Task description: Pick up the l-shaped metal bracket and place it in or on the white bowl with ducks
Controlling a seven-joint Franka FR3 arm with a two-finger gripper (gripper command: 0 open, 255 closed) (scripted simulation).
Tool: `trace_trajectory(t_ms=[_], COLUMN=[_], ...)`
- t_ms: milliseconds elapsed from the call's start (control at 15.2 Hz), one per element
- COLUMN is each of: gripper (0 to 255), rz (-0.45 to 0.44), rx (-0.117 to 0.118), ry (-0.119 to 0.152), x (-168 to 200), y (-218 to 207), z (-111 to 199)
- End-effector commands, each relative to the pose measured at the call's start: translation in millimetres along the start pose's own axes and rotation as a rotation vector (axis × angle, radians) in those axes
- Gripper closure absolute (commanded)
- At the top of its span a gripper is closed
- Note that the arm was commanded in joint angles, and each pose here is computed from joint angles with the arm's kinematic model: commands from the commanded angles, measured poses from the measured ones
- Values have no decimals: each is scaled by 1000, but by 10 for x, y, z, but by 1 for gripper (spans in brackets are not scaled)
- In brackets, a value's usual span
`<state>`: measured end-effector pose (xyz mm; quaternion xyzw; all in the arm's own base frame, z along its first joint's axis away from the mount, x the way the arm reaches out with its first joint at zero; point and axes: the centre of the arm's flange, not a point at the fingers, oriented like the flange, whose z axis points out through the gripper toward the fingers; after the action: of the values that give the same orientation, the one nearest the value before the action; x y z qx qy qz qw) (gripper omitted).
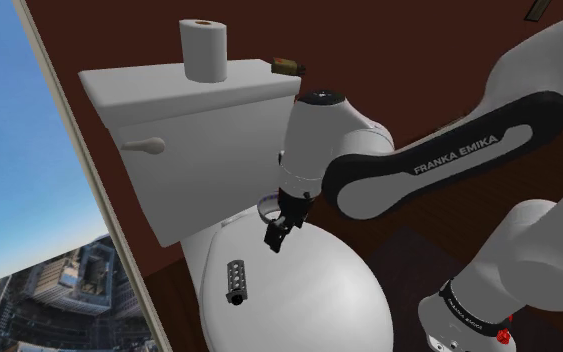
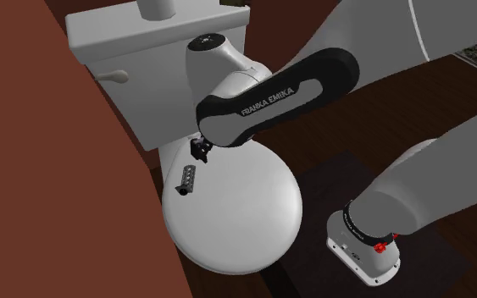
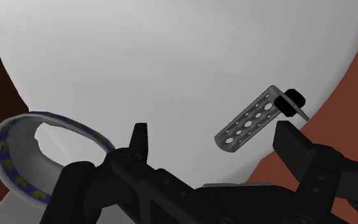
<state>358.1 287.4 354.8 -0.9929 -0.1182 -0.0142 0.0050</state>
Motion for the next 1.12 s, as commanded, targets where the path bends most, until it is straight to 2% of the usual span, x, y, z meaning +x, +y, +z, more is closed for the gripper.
trace_trajectory(t_ms=[0, 726, 1056], gripper=[0, 0, 0], rz=[-8, -53, -53], rx=[-1, -15, -15], ry=[1, 1, 1], x=[69, 408, 408], y=[-195, -1250, -1246], z=[152, 1075, 1339])
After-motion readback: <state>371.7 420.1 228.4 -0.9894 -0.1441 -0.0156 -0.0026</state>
